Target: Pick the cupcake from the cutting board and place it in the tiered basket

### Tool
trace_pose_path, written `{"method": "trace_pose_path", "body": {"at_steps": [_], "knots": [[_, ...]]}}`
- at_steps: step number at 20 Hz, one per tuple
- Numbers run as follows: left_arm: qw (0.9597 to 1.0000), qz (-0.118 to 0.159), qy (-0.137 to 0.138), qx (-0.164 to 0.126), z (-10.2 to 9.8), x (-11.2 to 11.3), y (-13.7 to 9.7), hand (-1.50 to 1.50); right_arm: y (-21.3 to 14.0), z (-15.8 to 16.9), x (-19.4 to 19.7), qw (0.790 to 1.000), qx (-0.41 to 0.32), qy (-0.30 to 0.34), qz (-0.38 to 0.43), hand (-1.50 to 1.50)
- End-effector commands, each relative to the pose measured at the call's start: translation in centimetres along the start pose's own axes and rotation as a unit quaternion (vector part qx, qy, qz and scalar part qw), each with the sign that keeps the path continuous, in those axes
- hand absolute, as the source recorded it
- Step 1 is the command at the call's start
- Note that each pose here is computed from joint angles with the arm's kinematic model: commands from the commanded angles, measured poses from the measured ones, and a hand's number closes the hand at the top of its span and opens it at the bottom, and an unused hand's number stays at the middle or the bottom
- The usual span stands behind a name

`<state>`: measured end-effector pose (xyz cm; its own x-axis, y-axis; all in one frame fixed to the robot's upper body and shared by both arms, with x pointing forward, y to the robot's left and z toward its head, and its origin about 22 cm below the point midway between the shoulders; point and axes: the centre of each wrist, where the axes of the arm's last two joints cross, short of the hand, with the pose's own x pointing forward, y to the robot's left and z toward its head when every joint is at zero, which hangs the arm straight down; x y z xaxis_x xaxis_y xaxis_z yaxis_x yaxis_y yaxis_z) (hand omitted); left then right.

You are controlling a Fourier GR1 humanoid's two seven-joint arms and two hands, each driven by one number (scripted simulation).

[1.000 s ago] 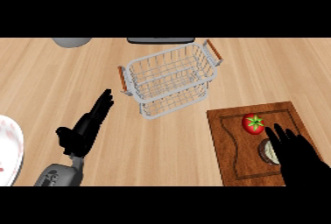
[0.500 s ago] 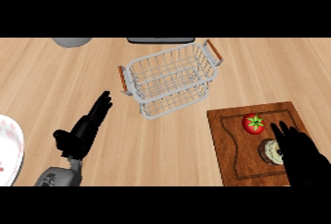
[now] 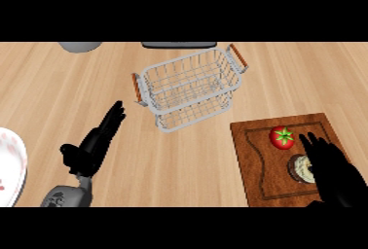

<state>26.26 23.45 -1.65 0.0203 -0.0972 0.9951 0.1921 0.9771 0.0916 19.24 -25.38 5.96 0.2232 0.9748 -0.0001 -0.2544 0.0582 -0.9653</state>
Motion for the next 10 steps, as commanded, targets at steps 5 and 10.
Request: {"method": "trace_pose_path", "body": {"at_steps": [5,10], "knots": [[1.0,-0.002,0.007,0.002,0.2,-0.5,-0.7,0.0,1.7,-0.7,0.3,0.996,-0.019,-0.061,-0.056,1.5],[1.0,-0.007,0.0,-0.006,0.4,0.6,0.7,0.0,2.6,-0.7,1.7,0.994,-0.052,-0.089,-0.045,1.5]]}}
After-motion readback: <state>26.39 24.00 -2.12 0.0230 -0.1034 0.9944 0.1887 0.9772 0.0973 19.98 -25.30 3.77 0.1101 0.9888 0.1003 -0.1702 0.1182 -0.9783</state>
